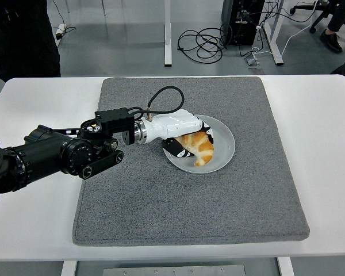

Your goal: Place the bread on the plate

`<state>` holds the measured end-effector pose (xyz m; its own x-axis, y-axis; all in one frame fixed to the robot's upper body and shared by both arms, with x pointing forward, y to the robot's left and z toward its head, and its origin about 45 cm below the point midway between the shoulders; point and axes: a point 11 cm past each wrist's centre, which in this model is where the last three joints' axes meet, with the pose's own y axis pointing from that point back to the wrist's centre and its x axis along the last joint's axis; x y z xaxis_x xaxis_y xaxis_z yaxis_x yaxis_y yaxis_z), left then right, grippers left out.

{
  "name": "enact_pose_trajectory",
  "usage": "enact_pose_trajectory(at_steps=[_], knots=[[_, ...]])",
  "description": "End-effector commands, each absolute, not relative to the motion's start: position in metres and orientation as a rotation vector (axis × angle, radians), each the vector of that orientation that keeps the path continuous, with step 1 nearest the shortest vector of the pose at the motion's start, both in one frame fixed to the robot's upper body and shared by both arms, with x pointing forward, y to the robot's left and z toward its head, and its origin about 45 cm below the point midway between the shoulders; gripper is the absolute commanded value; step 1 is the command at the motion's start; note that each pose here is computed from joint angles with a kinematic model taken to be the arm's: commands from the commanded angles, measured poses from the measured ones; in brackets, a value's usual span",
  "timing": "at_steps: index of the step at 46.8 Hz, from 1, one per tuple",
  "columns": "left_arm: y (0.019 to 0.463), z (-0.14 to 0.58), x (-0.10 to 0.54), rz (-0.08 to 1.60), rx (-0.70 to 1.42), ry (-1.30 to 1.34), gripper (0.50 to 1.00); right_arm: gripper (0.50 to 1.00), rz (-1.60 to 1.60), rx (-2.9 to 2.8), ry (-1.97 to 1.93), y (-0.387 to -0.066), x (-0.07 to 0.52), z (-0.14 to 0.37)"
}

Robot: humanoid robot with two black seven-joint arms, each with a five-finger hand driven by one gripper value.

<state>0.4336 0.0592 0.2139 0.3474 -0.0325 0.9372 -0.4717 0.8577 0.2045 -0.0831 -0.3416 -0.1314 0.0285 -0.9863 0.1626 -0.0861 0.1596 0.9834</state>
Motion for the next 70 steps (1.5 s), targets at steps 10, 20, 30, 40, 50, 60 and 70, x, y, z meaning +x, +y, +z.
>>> enact_pose_trajectory(at_steps=[10,20,30,40,50,60,70], knots=[[0.068,0.200,0.430,0.309,0.510,-1.226,0.500,1.000,-1.022,1.164,-1.316,-0.342,-0.083,-0.131],[0.071,0.199,0.431,0.328,0.511,-1.237,0.500,1.000,-1.023,1.166,-1.315,-0.341,-0.083,-0.131],[0.071,0.199,0.432,0.337,0.512,-1.230,0.500,1.000,-1.023,1.166,-1.315,-0.341,-0.083,-0.131],[0.069,0.203,0.433,0.359,0.495,-1.209,0.951,1.000,-1.022,1.164,-1.316,-0.342,-0.083,-0.131],[0.068,0.206,0.434,0.358,0.492,-1.211,0.975,1.000,-1.023,1.166,-1.315,-0.341,-0.083,-0.131],[0.066,0.209,0.434,0.351,0.484,-1.217,0.977,1.000,-1.023,1.166,-1.315,-0.341,-0.083,-0.131],[0.053,0.232,0.437,0.335,0.446,-1.251,0.977,1.000,-1.024,1.165,-1.317,-0.341,-0.083,-0.131]])
